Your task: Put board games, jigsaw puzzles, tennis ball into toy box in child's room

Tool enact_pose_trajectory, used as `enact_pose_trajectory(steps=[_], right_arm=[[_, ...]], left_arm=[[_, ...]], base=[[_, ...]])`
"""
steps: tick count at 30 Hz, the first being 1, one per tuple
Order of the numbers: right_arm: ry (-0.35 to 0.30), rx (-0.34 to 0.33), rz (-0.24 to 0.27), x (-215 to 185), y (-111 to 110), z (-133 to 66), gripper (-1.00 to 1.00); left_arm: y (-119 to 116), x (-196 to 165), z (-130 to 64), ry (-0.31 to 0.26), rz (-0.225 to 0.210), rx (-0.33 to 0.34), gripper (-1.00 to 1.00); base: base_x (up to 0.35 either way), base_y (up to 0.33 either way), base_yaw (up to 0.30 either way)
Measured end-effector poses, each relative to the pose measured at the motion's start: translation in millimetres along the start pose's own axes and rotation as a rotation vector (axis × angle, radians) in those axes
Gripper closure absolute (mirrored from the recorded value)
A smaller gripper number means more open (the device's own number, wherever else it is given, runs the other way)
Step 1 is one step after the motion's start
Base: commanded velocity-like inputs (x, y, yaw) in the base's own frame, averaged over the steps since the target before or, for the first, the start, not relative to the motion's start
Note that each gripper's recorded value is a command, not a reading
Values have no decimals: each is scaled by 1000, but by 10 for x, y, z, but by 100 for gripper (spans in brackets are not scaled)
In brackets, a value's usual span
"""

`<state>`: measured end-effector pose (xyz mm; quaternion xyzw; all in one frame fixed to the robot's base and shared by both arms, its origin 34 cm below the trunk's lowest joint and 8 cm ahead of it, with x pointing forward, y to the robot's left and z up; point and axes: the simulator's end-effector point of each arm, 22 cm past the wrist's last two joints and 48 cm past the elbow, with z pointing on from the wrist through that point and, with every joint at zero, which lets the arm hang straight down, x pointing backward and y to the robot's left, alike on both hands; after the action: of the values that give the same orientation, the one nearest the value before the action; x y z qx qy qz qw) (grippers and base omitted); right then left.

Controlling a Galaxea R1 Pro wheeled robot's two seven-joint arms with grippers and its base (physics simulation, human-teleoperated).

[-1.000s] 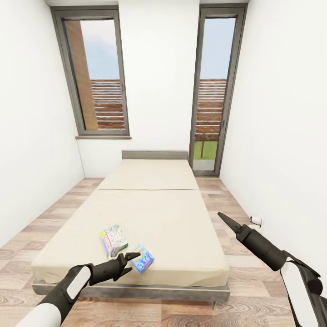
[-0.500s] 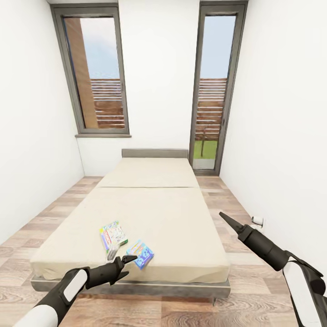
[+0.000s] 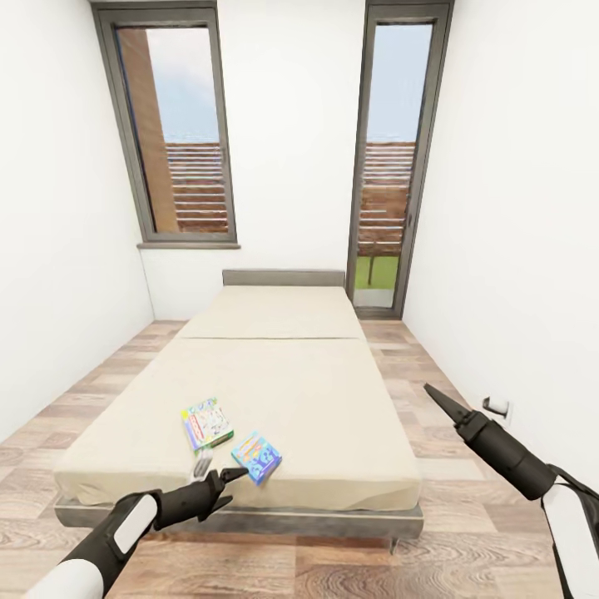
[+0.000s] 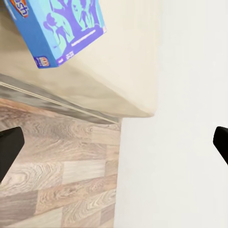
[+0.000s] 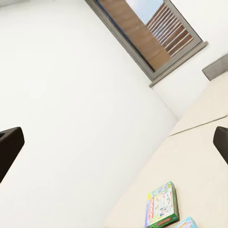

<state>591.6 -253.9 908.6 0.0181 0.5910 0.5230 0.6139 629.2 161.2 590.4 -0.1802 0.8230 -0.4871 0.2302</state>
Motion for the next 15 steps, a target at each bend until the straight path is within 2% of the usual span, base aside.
enact_pose_trajectory(steps=[9,15], right_arm=[[-7,-45,3,151,5,-71,-100],[-8,-48,4,251,-56,-125,-100]], left_arm=[[157,35,34,-5,2,9,-100],[208,-6,-25,-13,11,51,-100]], base=[[0,0,0],[0,0,0]])
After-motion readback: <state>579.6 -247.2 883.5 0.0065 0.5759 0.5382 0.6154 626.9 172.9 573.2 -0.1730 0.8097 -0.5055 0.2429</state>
